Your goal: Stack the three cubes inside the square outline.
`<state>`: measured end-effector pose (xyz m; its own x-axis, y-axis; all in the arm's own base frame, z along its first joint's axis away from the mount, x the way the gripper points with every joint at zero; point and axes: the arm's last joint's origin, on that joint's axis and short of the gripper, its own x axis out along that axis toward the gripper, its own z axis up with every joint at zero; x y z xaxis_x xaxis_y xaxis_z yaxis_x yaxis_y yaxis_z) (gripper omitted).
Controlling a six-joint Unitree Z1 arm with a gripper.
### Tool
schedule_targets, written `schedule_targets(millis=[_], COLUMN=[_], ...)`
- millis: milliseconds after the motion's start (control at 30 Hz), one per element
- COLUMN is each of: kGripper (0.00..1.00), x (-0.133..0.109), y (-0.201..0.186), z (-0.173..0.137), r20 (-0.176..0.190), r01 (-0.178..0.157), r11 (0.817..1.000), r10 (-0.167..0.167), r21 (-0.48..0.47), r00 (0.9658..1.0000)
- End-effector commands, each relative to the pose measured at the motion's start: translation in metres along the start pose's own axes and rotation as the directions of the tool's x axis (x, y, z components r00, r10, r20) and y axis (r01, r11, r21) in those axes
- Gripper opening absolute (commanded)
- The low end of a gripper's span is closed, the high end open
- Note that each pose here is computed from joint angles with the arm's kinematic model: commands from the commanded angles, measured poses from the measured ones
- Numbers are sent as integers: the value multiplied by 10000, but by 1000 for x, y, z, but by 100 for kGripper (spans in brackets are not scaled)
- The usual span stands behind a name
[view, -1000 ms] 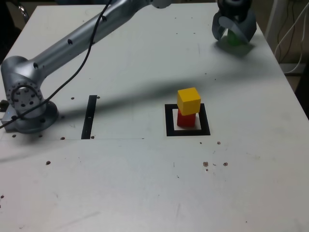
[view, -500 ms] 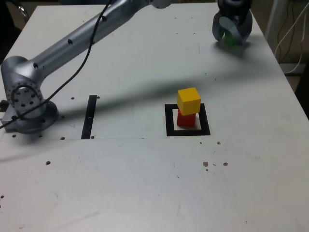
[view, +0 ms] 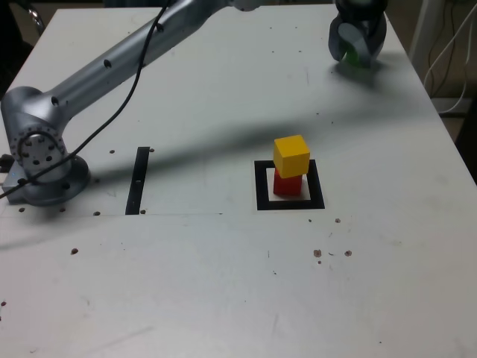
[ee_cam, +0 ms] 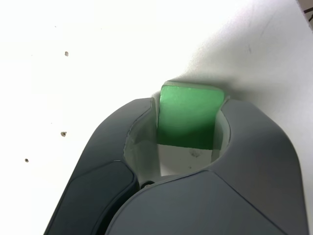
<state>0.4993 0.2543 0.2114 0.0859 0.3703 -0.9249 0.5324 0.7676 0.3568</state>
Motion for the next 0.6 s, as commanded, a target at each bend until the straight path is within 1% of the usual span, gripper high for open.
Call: schedule_targets(millis=[0, 167, 367, 467, 567], kGripper=[29, 28, 28, 28, 28], x=[2, 2, -3, -14, -33], y=[2, 2, -2, -6, -11], z=[-1, -2, 2, 5, 2], r20=[69, 78, -16, -58, -79], r01=[-54, -2, -12, 19, 33], r11=[10000, 10000, 10000, 10000, 10000], r10=[54, 2, 12, -19, -34], r21=[-45, -64, -1, 30, -58], r00=[10000, 10000, 10000, 10000, 10000])
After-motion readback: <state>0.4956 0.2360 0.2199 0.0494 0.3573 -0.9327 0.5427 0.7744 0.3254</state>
